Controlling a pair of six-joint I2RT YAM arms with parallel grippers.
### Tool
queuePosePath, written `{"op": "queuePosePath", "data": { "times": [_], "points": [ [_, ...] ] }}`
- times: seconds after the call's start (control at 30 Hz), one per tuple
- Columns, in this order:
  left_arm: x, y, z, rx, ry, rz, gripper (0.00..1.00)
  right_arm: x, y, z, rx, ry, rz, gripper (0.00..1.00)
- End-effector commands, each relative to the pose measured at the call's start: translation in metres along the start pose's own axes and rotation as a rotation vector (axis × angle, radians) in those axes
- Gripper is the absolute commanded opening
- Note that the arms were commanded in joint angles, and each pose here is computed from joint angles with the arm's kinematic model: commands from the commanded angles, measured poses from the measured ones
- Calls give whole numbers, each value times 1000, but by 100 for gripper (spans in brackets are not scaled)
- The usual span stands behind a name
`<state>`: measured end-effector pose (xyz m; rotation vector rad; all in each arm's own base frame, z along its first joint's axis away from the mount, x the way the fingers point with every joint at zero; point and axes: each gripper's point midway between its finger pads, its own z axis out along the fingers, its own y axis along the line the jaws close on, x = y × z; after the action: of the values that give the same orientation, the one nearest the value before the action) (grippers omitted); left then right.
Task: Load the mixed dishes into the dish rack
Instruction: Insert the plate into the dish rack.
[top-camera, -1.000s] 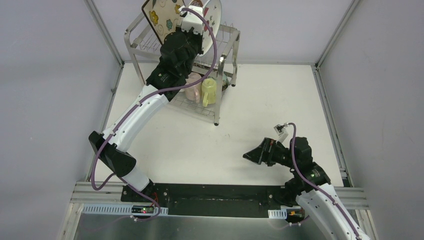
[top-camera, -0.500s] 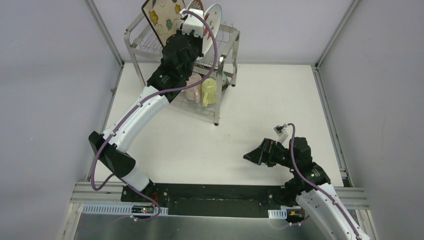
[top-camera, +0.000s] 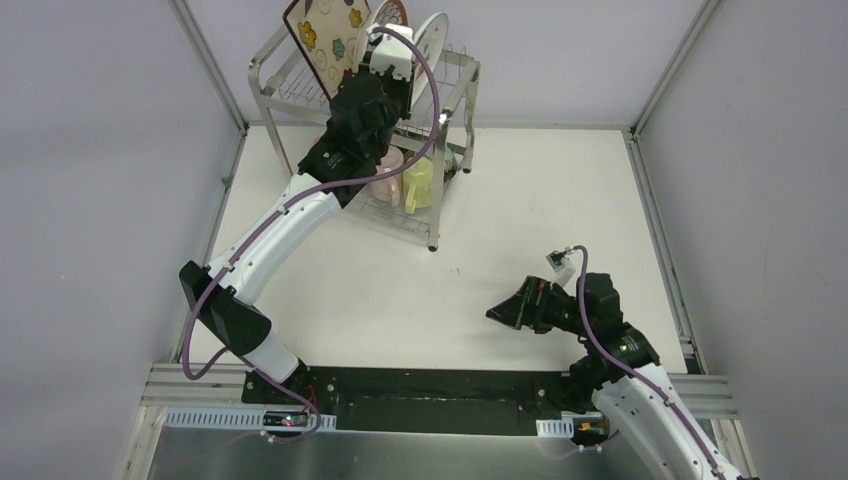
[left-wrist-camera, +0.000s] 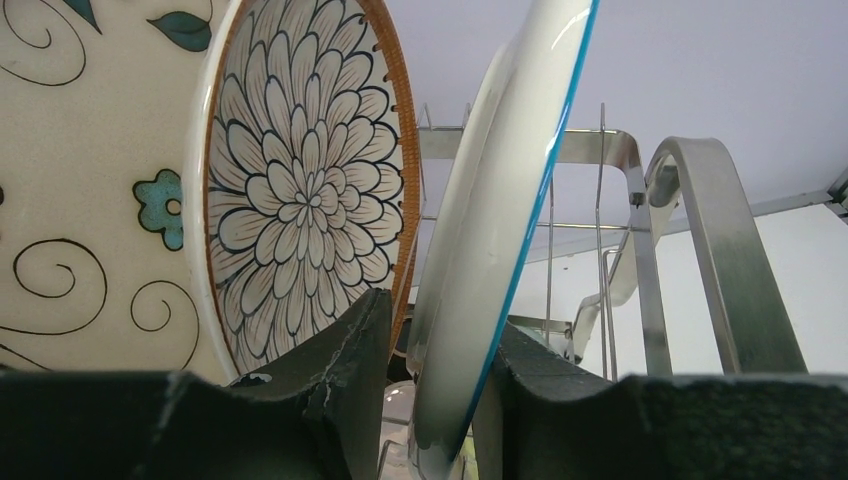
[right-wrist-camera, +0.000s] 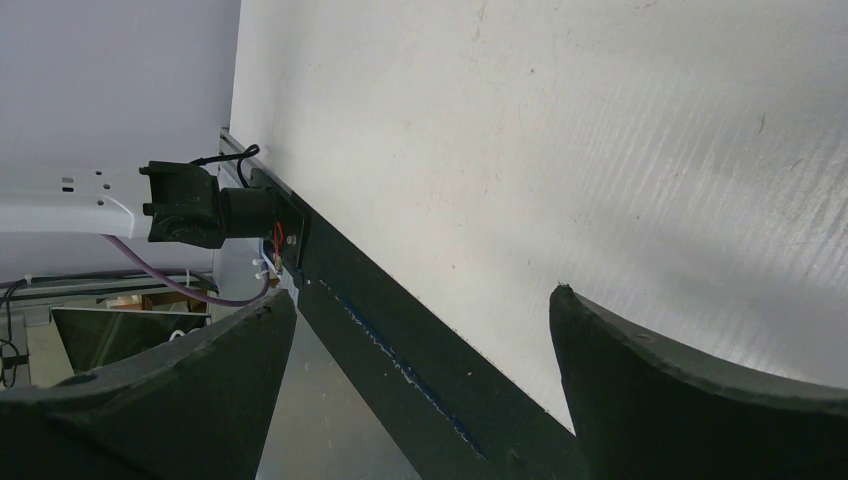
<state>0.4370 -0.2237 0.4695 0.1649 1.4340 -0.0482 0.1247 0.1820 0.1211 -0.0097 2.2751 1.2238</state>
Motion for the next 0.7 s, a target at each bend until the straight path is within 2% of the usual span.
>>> {"op": "queuePosePath", "data": {
  "times": [0.0, 0.4, 0.67],
  "points": [
    [-31, 17, -4, -66, -67, -20, 34, -17, 15, -4, -29, -52, -38, 100],
    [-35, 27, 3, -112, -49, -39, 49, -17, 15, -4, -26, -49, -39, 100],
    [-36, 47, 5, -162, -39, -55, 50, -17, 15, -4, -25, -51, -38, 100]
  ]
}}
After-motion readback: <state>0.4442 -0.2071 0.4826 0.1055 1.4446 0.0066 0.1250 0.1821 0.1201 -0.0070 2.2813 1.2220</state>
